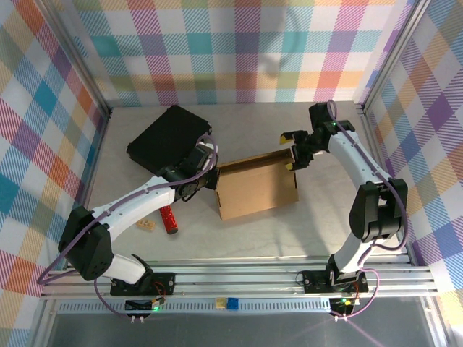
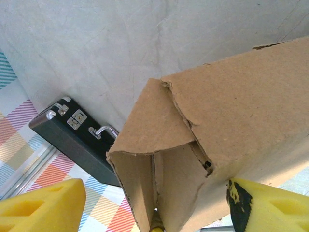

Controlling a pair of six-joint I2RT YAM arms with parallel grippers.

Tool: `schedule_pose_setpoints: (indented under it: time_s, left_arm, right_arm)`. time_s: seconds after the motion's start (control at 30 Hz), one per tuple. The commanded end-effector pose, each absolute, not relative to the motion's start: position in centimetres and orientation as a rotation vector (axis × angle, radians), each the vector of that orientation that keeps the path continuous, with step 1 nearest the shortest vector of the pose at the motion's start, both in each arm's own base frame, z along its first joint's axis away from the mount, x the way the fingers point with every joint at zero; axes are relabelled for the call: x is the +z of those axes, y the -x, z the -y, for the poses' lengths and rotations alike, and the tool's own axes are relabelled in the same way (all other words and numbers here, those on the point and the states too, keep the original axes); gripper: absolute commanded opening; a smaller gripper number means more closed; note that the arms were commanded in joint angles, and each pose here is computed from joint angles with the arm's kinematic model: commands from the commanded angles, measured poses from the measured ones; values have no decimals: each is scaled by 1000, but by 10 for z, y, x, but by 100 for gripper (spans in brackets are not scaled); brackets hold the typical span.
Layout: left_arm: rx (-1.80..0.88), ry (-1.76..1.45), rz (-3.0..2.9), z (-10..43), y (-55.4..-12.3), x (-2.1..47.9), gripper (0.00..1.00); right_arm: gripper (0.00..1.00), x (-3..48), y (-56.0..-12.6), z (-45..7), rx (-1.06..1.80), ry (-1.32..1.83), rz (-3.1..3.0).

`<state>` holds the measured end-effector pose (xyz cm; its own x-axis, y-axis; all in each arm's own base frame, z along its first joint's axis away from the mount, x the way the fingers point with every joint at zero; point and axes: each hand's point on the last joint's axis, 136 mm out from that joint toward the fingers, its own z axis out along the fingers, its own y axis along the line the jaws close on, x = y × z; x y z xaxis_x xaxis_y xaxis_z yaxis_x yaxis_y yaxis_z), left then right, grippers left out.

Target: Fold the paper box

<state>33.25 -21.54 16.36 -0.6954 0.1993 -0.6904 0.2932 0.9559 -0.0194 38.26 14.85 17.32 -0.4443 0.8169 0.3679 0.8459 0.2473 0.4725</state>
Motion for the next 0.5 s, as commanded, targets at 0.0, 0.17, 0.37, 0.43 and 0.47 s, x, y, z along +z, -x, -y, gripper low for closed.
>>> schedule_pose_setpoints:
  time_s: [0.0, 0.17, 0.37, 0.43, 0.47]
  left_arm:
    - [-143, -363, -2319, 221, -336, 178, 0]
    - [-137, -364, -2310, 221, -337, 180, 0]
    - [-126, -372, -2292, 222, -336, 186, 0]
    - [-122, -371, -2288, 222, -336, 188, 0]
    - [-126, -376, -2280, 224, -335, 190, 0]
  right_arm:
    - [76, 164, -372, -146, -918, 1632, 2412]
    - [72, 156, -367, -145, -897, 1630, 2400]
    - [65, 151, -361, -143, -886, 1647, 2394]
    - [62, 151, -360, -142, -886, 1653, 2399]
    - [61, 151, -359, -141, -886, 1660, 2396]
